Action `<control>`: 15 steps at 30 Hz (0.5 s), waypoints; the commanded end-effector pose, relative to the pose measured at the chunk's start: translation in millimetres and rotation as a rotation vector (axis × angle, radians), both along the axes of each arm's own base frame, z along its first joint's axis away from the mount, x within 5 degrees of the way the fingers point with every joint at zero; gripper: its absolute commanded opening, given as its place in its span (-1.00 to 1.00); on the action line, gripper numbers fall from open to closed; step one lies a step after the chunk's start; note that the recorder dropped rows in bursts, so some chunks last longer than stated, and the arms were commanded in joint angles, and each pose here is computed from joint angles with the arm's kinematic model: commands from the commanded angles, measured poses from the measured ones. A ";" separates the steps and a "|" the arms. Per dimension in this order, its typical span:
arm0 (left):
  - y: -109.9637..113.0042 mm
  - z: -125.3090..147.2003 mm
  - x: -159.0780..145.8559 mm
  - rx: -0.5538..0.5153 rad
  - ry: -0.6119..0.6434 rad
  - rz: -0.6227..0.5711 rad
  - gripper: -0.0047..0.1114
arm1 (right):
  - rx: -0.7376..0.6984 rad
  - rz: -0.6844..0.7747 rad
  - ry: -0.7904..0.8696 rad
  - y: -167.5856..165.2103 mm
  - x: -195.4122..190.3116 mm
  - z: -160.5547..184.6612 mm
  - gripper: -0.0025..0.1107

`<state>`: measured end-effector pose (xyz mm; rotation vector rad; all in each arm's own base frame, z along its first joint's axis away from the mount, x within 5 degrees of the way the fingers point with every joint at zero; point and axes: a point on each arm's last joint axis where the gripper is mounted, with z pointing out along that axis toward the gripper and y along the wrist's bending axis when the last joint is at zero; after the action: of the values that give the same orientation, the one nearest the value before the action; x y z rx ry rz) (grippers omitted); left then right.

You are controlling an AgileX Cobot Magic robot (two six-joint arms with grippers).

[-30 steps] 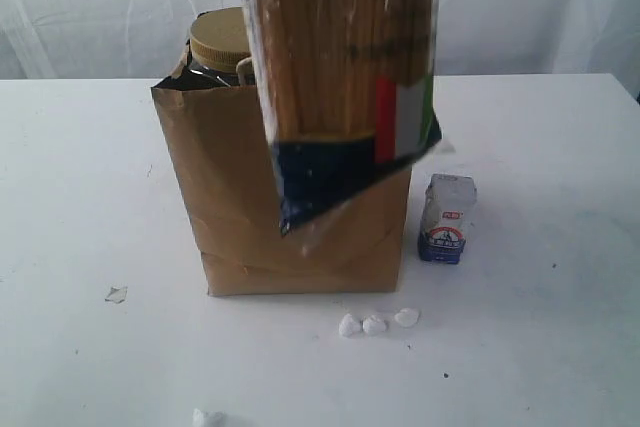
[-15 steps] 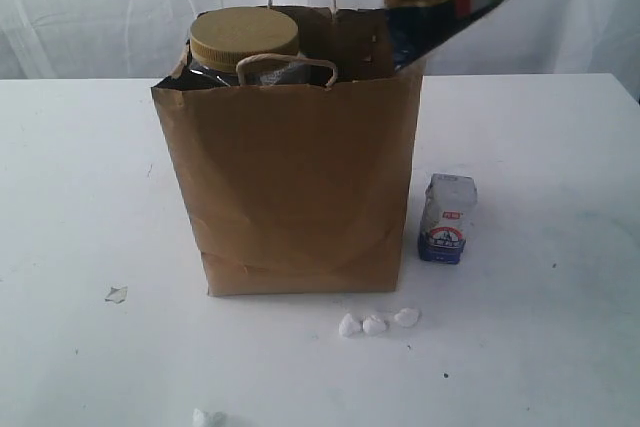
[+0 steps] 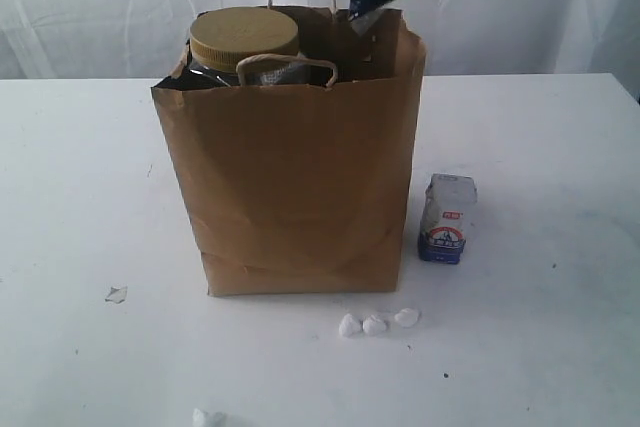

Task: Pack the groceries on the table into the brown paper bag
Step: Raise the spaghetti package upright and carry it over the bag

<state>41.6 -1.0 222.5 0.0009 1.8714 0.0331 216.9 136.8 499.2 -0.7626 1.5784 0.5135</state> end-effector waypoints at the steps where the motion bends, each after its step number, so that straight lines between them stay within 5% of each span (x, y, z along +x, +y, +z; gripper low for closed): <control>1: -0.5 -0.1 -0.4 -0.013 -0.009 0.000 -0.92 | 0.088 -0.069 -0.027 0.1 13.6 -4.5 -0.96; 15: -0.5 -0.1 -0.4 -0.013 -0.009 0.000 -0.92 | 0.065 -0.171 -0.225 31.1 23.3 -47.4 -0.96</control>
<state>41.6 -1.0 222.5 0.0009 1.8714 0.0331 244.4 166.1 445.8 -0.6956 1.4742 0.3556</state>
